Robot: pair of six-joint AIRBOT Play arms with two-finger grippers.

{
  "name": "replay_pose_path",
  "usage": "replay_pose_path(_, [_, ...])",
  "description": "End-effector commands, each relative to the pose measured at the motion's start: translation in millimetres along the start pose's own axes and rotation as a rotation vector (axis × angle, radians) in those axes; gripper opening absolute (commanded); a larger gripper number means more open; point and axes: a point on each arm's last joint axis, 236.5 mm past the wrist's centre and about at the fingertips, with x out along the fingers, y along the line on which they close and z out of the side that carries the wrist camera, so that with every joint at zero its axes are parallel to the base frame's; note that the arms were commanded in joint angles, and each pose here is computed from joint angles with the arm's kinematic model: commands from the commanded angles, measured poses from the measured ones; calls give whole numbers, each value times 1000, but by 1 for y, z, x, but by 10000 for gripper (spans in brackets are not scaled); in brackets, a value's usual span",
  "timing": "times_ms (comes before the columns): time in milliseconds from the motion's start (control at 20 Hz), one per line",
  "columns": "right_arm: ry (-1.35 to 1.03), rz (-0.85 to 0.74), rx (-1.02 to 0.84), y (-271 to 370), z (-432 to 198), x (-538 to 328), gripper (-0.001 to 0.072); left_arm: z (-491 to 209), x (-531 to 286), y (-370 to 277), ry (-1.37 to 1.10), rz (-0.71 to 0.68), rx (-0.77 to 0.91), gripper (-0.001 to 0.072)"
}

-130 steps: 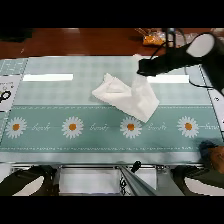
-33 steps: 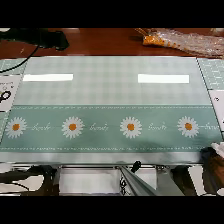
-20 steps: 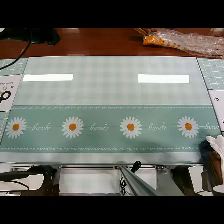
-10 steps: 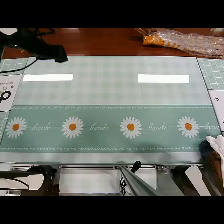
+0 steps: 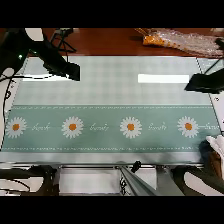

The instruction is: Fold the shirts.

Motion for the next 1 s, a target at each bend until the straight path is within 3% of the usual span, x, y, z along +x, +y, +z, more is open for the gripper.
replay_pose_path(0, [79, -18, -91, 26, -3, 30, 594, -2, 3, -12, 14, 41, 33, 720])
replay_pose_path(200, [70, -45, -102, 20, 1, 32, 594, 0, 2, -1, 5, 138, 4, 720])
replay_pose_path(550, [70, -45, -102, 20, 1, 32, 594, -27, 40, -24, 73, 128, 35, 719])
replay_pose_path(950, [70, -45, -102, 20, 1, 32, 594, -1, 26, -37, -93, 112, 69, 717])
